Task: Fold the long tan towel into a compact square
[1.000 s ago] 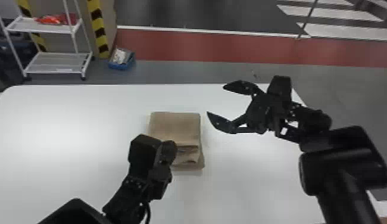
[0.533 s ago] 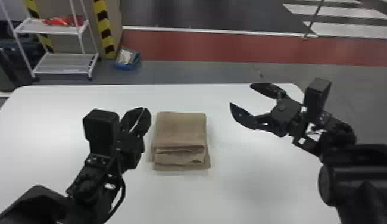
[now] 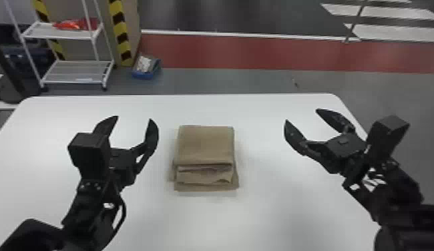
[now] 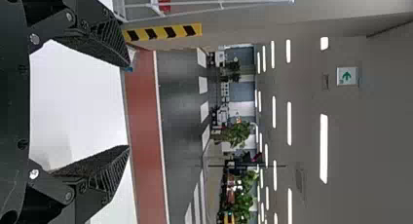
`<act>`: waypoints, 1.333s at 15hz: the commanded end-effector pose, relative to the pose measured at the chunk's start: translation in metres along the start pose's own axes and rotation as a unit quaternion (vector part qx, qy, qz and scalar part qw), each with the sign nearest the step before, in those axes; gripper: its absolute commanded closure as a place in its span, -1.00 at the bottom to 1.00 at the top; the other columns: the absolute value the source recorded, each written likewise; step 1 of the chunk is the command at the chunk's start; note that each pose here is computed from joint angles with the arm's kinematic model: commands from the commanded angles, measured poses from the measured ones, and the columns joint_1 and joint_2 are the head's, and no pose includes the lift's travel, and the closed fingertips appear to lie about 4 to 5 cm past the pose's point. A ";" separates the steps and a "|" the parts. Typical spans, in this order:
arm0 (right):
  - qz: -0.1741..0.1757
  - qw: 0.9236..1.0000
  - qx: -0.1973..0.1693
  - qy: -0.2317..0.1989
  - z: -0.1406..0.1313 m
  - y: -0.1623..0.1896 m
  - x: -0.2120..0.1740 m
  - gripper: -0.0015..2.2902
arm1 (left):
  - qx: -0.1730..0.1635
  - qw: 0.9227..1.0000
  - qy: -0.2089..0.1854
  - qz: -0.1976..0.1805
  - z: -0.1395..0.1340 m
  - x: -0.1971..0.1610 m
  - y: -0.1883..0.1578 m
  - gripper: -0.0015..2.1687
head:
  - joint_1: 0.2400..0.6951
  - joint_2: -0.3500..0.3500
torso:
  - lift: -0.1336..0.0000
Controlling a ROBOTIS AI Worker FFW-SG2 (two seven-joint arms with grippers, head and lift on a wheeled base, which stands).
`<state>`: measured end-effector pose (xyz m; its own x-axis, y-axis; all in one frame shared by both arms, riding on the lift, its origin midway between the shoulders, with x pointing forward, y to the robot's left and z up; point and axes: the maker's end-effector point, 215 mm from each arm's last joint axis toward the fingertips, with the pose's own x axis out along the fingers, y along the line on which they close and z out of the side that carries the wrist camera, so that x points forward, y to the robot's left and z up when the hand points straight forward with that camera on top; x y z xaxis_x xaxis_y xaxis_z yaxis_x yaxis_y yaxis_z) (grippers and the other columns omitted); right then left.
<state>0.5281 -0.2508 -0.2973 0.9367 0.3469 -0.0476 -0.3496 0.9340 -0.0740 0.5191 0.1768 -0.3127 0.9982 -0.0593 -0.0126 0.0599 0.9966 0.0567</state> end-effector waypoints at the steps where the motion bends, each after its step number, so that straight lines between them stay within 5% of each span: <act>1: -0.019 1.000 0.011 0.020 -0.009 0.000 -0.013 -0.92 | -0.006 1.000 -0.008 0.024 -0.006 -0.003 0.020 -0.96 | 1.00 -0.23 | -0.86; 11: -0.050 0.997 0.053 0.040 -0.024 0.000 -0.073 -0.91 | -0.008 0.999 -0.013 0.032 0.003 -0.024 0.033 -0.96 | 1.00 -0.18 | -0.86; 20: -0.027 0.998 0.049 0.016 -0.011 0.013 -0.069 -0.89 | -0.002 1.000 0.005 0.031 -0.003 -0.034 0.034 -0.96 | 1.00 -0.20 | -0.86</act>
<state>0.4585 -0.2669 -0.3078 0.9543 0.2865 -0.0852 -0.2855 0.9581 0.0240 0.4879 0.2134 -0.3157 0.9998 0.0039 -0.0215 -0.0028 0.9986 0.0530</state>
